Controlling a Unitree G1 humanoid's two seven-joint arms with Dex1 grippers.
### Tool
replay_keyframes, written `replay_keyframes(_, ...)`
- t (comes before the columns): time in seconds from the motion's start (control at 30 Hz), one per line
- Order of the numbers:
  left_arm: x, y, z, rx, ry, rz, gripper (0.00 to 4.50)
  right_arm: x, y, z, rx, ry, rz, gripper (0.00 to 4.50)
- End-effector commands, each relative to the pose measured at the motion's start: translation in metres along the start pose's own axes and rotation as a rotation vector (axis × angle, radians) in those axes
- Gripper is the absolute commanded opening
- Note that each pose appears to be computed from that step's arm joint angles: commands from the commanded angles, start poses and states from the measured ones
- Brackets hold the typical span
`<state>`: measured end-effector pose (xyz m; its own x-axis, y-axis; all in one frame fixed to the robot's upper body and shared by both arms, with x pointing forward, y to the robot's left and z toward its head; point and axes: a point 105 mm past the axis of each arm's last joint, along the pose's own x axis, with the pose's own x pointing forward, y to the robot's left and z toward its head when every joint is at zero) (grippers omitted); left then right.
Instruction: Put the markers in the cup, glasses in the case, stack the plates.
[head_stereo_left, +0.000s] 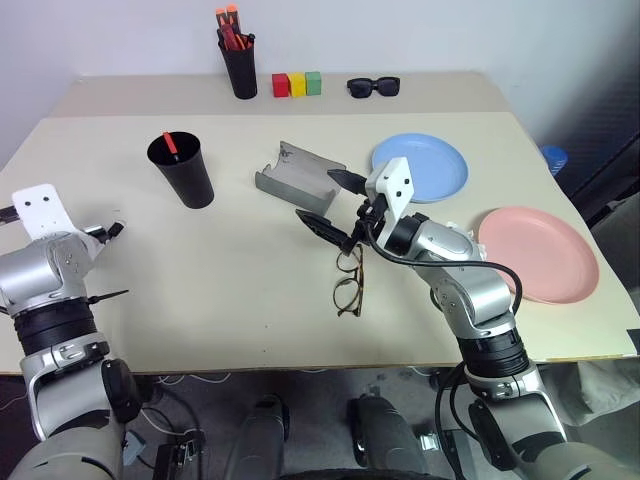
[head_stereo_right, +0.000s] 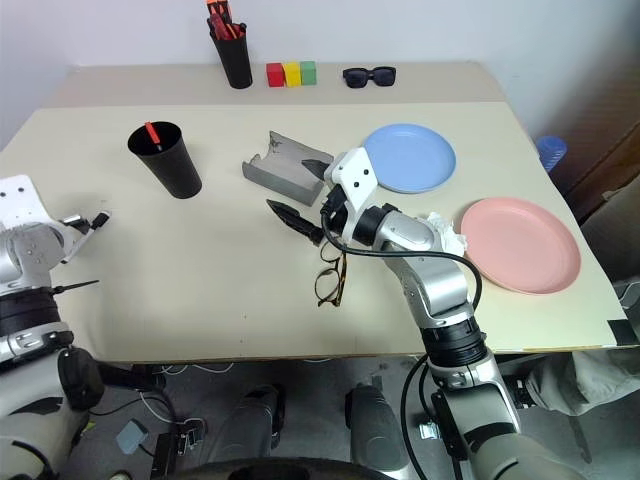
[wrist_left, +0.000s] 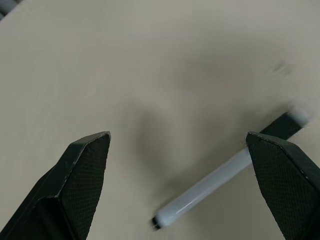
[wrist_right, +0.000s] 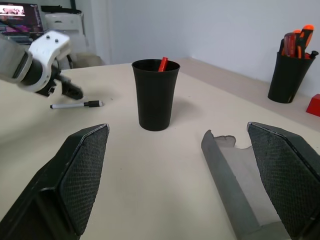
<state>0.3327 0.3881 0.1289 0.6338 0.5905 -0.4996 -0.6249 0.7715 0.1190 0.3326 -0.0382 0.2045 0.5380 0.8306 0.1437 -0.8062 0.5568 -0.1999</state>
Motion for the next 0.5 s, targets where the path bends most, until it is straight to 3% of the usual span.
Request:
replay_keyframes(0.03, -0.001, -0.002, -0.007, 0.033, 0.041, -0.042, 4.44, -0.002, 0.004, 0.015, -0.033, -0.043, 0.014, 4.50)
replay_keyframes(0.5, -0.007, 0.001, -0.034, 0.048, 0.121, -0.117, 4.44, -0.002, 0.005, 0.014, -0.029, -0.040, 0.023, 4.50)
